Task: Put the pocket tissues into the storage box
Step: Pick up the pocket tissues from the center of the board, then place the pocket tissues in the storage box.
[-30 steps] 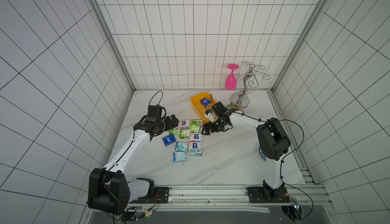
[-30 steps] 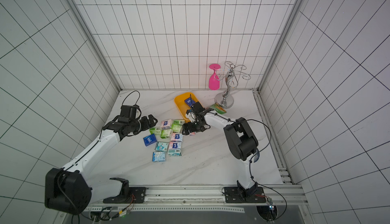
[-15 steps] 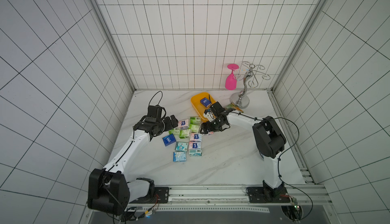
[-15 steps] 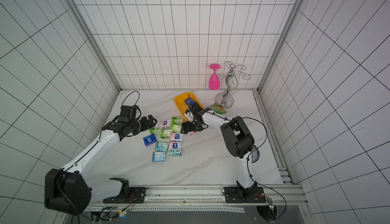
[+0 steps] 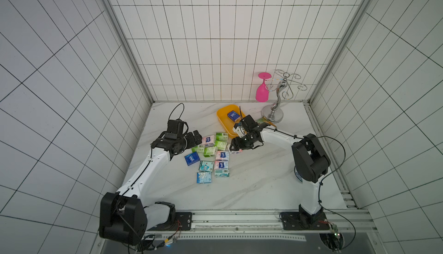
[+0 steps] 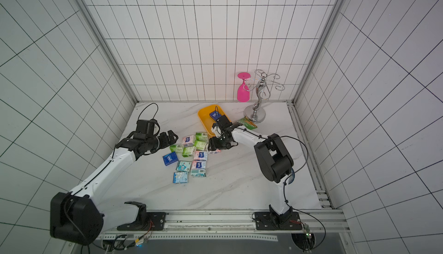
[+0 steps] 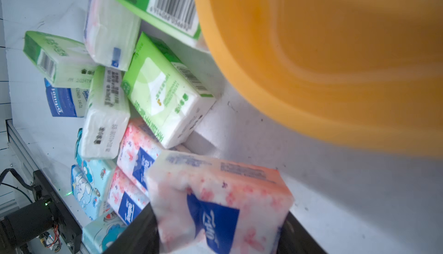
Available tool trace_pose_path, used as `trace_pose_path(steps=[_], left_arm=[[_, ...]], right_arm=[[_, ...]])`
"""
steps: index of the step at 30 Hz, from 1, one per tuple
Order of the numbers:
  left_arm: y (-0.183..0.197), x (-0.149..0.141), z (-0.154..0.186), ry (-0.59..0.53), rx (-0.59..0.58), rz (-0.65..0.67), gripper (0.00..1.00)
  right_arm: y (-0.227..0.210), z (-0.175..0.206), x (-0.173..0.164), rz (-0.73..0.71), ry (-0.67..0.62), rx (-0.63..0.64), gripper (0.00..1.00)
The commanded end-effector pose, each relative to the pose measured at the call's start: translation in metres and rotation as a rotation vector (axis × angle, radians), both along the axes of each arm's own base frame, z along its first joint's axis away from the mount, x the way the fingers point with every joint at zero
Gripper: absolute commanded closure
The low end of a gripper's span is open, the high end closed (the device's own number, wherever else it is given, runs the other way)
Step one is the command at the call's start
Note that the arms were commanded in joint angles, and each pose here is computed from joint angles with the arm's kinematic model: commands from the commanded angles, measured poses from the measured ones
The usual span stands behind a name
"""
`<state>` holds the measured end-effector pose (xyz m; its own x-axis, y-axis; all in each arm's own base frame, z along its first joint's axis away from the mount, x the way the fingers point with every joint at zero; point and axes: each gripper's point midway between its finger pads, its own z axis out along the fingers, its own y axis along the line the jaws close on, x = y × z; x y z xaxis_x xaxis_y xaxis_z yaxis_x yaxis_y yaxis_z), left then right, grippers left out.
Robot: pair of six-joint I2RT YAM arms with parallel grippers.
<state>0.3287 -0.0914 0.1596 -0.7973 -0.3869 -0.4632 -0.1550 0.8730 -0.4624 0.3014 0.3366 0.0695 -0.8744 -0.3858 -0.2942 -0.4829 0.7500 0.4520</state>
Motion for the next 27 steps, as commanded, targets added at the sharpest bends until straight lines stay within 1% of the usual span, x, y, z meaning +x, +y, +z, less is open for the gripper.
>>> trace_pose_path(steps=[1,5,7,10,13,18,23,25,27], left_arm=[[0.001,0.003,0.003,-0.023,-0.007,0.005,0.02],[0.000,0.003,0.001,-0.022,-0.016,0.004,0.02],[-0.002,0.003,0.001,-0.020,-0.023,0.000,0.02],[-0.003,0.003,0.001,-0.019,-0.029,-0.002,0.02],[-0.003,0.004,0.003,-0.024,-0.033,-0.004,0.02],[-0.005,0.004,0.007,-0.032,-0.043,-0.009,0.02],[-0.005,0.002,0.010,-0.039,-0.043,-0.010,0.02],[-0.004,0.001,0.010,-0.040,-0.041,-0.007,0.02],[-0.003,0.001,0.009,-0.039,-0.039,-0.002,0.02]], right_arm=[[-0.012,0.019,-0.020,-0.012,0.016,0.002,0.33],[-0.027,0.037,-0.029,-0.047,0.012,-0.015,0.30],[-0.030,0.048,-0.025,-0.079,-0.001,-0.015,0.28],[-0.032,0.065,-0.010,-0.149,-0.021,-0.010,0.28],[-0.033,0.078,0.018,-0.256,-0.037,-0.005,0.27],[-0.033,0.086,0.075,-0.449,-0.068,-0.009,0.28],[-0.018,0.086,0.124,-0.513,-0.115,-0.014,0.28],[-0.014,0.082,0.139,-0.542,-0.122,-0.023,0.27],[-0.009,0.081,0.155,-0.583,-0.128,-0.006,0.27]])
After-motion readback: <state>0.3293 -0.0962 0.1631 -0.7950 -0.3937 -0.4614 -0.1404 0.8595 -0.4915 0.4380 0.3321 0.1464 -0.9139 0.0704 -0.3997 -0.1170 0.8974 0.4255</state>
